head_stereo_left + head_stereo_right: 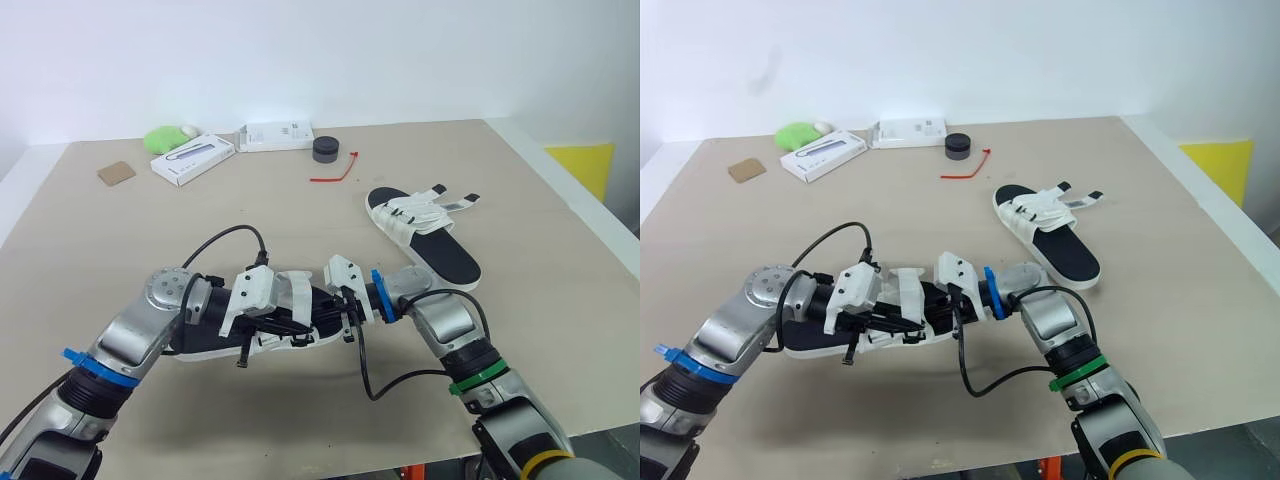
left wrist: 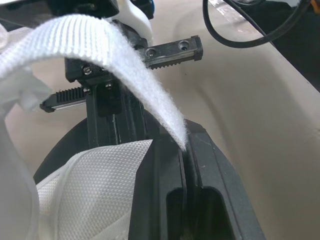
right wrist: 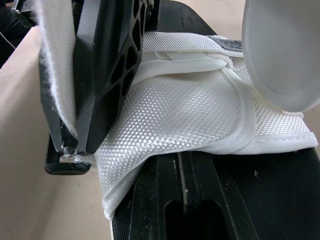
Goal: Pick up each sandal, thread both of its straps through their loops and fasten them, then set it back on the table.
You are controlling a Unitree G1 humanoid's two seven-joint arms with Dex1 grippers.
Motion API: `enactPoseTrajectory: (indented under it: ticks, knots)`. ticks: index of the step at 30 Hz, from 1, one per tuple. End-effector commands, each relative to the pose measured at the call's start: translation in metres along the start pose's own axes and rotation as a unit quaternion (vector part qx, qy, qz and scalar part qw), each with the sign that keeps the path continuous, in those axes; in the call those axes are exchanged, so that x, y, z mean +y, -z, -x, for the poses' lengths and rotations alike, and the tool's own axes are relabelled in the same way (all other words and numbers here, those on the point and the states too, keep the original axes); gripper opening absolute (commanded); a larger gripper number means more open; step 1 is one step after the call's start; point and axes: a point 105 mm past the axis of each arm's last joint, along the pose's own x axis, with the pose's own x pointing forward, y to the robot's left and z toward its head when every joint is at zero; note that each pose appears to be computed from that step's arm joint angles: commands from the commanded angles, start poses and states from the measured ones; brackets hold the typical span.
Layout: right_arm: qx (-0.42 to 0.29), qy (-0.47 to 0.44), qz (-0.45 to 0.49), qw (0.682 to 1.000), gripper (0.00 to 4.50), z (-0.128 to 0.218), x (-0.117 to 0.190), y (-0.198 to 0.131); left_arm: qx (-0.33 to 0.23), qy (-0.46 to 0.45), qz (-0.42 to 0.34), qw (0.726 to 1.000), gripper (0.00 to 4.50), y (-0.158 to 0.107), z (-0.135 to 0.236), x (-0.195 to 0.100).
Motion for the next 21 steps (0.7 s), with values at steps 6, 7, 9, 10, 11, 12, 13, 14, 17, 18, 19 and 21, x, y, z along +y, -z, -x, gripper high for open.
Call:
enactPoseTrajectory:
  ticks: [6, 7, 9, 10, 11, 12, 13, 14, 17, 18, 19, 21]
  knots:
    - [0.042, -0.015, -0.048, 0.998, 0.0, -0.008, 0.009, 0.03, 0.028, 0.06, 0.041, 0.997, 0.06, 0.026, -0.014, -0.014]
    - [0.043, -0.015, -0.048, 0.998, 0.0, -0.007, 0.009, 0.03, 0.028, 0.068, 0.035, 0.997, 0.06, 0.026, -0.014, -0.014]
    - [0.044, -0.015, -0.048, 0.998, 0.0, -0.007, 0.008, 0.03, 0.031, 0.082, 0.025, 0.996, 0.06, 0.027, -0.014, -0.016]
    - [0.045, -0.016, -0.047, 0.998, 0.0, -0.007, 0.008, 0.03, 0.037, 0.098, 0.012, 0.994, 0.06, 0.03, -0.014, -0.02]
    - [0.047, -0.017, -0.046, 0.998, 0.0, -0.006, 0.008, 0.03, 0.042, 0.109, -0.001, 0.993, 0.06, 0.033, -0.014, -0.022]
    - [0.047, -0.017, -0.046, 0.998, 0.0, -0.006, 0.007, 0.03, 0.044, 0.118, -0.01, 0.992, 0.06, 0.035, -0.014, -0.024]
    - [0.048, -0.016, -0.046, 0.998, 0.0, -0.005, 0.006, 0.03, 0.042, 0.121, -0.017, 0.992, 0.06, 0.036, -0.017, -0.024]
    - [0.047, -0.016, -0.045, 0.998, 0.0, -0.005, 0.005, 0.029, 0.04, 0.121, -0.023, 0.992, 0.06, 0.036, -0.018, -0.023]
    - [0.047, -0.018, -0.045, 0.998, 0.0, -0.006, 0.005, 0.029, 0.038, 0.128, -0.037, 0.99, 0.06, 0.036, -0.021, -0.022]
    - [0.048, -0.018, -0.044, 0.998, 0.0, -0.006, 0.005, 0.029, 0.039, 0.127, -0.041, 0.99, 0.06, 0.037, -0.021, -0.022]
    - [0.048, -0.019, -0.044, 0.998, 0.0, -0.006, 0.005, 0.029, 0.04, 0.128, -0.042, 0.99, 0.06, 0.038, -0.021, -0.021]
    - [0.048, -0.019, -0.044, 0.998, 0.0, -0.006, 0.005, 0.029, 0.041, 0.126, -0.042, 0.99, 0.06, 0.039, -0.021, -0.02]
